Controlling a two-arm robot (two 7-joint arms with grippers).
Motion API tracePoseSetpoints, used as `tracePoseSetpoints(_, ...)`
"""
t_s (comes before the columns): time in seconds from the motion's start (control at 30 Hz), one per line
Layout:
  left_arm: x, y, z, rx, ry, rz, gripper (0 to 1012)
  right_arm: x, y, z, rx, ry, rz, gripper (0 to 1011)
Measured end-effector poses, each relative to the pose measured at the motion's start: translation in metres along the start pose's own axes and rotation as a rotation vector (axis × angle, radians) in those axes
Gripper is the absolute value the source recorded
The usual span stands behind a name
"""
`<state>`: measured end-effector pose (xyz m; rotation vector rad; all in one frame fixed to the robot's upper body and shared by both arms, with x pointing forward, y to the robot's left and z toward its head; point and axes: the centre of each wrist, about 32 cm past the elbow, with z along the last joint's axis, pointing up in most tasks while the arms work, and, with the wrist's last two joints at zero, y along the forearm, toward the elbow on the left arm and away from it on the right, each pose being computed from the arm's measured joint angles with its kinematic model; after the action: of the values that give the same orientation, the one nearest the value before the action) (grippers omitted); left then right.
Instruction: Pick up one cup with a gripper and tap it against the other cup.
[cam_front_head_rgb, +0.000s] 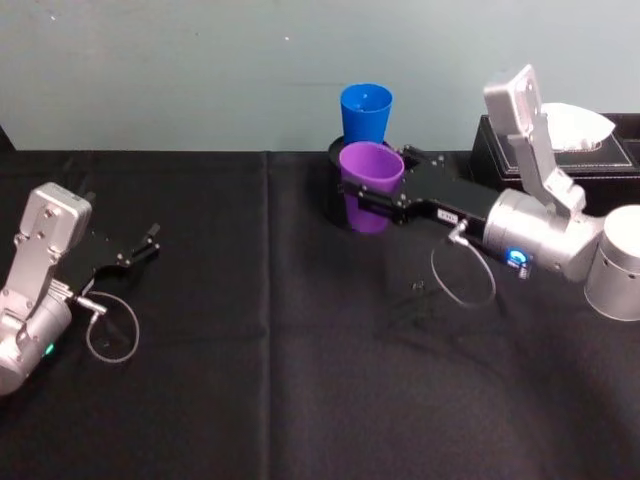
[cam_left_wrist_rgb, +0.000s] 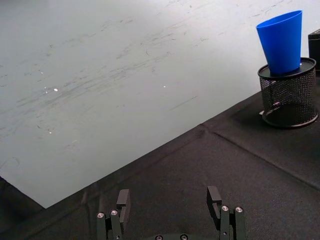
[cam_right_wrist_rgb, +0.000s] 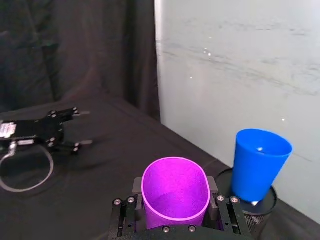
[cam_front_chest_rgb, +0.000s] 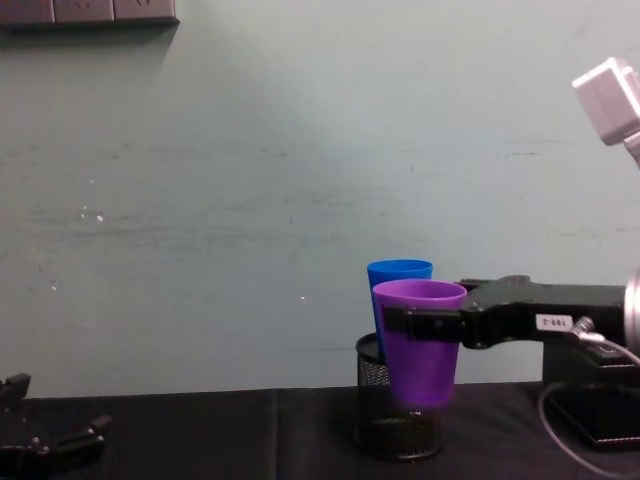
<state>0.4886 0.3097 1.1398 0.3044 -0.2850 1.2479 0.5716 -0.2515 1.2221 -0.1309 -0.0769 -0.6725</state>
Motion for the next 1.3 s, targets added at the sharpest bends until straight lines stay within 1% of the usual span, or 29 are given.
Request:
tracePoseSetpoints(0.13,0.0,0.0,0.0,0.0,0.0,0.0,1005,-0.008,-0.007,-0.004,-0.001,-0.007,0.005,728)
tracePoseSetpoints(0.23,0.0,0.0,0.0,0.0,0.0,0.0,1005,-0.017,-0.015,-0.011,-0.004,-0.009,0.011,726)
tracePoseSetpoints(0.3,0.0,0.0,0.0,0.0,0.0,0.0,1005,-0.021,-0.017,-0.015,-0.007,-0.008,0.013,728)
tracePoseSetpoints(0.33,0.0,0.0,0.0,0.0,0.0,0.0,1005,-0.024,-0.019,-0.019,-0.009,-0.009,0.015,728)
tracePoseSetpoints(0.37,0.0,0.0,0.0,0.0,0.0,0.0,1005,-0.024,-0.019,-0.019,-0.009,-0.009,0.015,728)
tracePoseSetpoints(0.43,0.0,0.0,0.0,0.0,0.0,0.0,1005,-0.029,-0.021,-0.026,-0.013,-0.013,0.02,726)
tracePoseSetpoints(0.53,0.0,0.0,0.0,0.0,0.0,0.0,1005,-0.034,-0.023,-0.04,-0.014,-0.022,0.035,726)
tracePoseSetpoints(0.73,0.0,0.0,0.0,0.0,0.0,0.0,1005,-0.038,-0.024,-0.057,-0.019,-0.033,0.052,726)
tracePoseSetpoints(0.77,0.0,0.0,0.0,0.0,0.0,0.0,1005,-0.038,-0.024,-0.061,-0.021,-0.033,0.057,728)
tracePoseSetpoints(0.8,0.0,0.0,0.0,0.0,0.0,0.0,1005,-0.038,-0.024,-0.061,-0.021,-0.033,0.057,726)
tracePoseSetpoints(0.83,0.0,0.0,0.0,0.0,0.0,0.0,1005,-0.039,-0.024,-0.067,-0.026,-0.038,0.06,728)
tracePoseSetpoints(0.87,0.0,0.0,0.0,0.0,0.0,0.0,1005,-0.039,-0.024,-0.067,-0.026,-0.038,0.06,726)
tracePoseSetpoints(1.03,0.0,0.0,0.0,0.0,0.0,0.0,1005,-0.04,-0.023,-0.076,-0.033,-0.043,0.062,726)
tracePoseSetpoints(1.3,0.0,0.0,0.0,0.0,0.0,0.0,1005,-0.041,-0.022,-0.083,-0.039,-0.037,0.063,728)
